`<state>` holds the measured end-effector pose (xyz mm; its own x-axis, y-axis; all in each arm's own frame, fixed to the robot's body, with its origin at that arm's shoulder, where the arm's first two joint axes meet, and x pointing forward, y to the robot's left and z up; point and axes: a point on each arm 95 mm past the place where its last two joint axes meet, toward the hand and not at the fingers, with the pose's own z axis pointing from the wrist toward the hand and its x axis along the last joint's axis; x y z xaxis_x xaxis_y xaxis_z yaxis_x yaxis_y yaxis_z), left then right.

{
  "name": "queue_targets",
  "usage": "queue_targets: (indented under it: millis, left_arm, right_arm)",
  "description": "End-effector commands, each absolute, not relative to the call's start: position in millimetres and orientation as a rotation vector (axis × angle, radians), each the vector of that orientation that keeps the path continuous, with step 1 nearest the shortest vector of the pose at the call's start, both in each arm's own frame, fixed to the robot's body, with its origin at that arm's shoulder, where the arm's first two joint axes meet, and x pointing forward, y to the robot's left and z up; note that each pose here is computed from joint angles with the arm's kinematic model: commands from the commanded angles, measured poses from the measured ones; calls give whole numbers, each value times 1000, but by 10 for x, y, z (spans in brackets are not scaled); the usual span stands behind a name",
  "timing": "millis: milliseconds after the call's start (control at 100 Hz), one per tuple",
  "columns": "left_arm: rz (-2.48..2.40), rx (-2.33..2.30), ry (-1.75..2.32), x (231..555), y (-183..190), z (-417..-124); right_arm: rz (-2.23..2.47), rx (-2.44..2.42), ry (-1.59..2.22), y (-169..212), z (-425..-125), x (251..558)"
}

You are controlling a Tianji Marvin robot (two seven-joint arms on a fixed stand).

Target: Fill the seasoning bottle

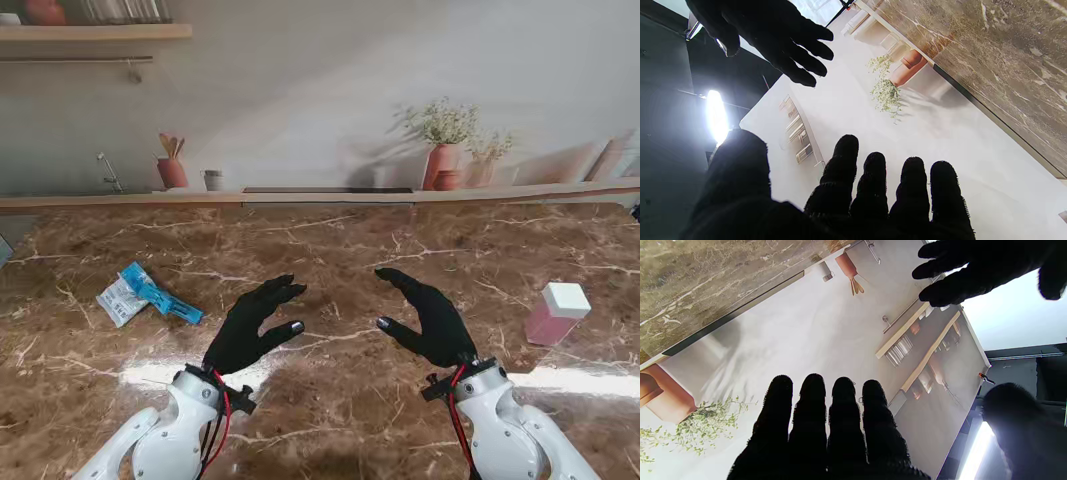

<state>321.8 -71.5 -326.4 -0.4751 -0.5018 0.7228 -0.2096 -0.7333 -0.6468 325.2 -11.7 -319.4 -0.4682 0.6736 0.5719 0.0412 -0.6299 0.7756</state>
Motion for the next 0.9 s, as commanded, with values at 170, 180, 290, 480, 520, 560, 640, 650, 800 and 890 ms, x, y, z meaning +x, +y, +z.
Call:
queue_targets:
  millis: [170,180,290,480,520,560,640,650,800,890]
  left_arm:
    - [-2308,-1511,1056,3177,-715,-3318]
    - [-2309,-1511,1055,3177,-716,-3319]
    - [-2311,-1511,1042,3185,-718,-3313]
    - [-2304,-1499,1042,3205,-691,-3294]
    - [-2301,-1492,1037,3207,-679,-3293]
    - [-2303,-1490,1026,3209,-671,-3297]
    - [-2300,-1489,1021,3217,-652,-3310]
    - [-2298,-1489,1021,3219,-649,-3312]
    - [-2285,-1501,1026,3225,-626,-3339]
    - [-2283,-1495,1033,3235,-606,-3333]
  right_arm:
    - [2132,1347,1074,-110,-3285,3196]
    - [2132,1345,1074,-111,-3283,3198]
    - [2130,1322,1079,-119,-3241,3231]
    - [2113,1252,1067,-209,-3067,3297]
    - [2109,1235,1059,-243,-3024,3310]
    - [2098,1212,1052,-285,-2975,3316]
    - [2068,1178,1024,-385,-2897,3331]
    - [2065,1175,1018,-399,-2888,3333]
    - [2000,1141,944,-619,-2762,3339]
    - [1956,1118,909,-754,-2692,3326]
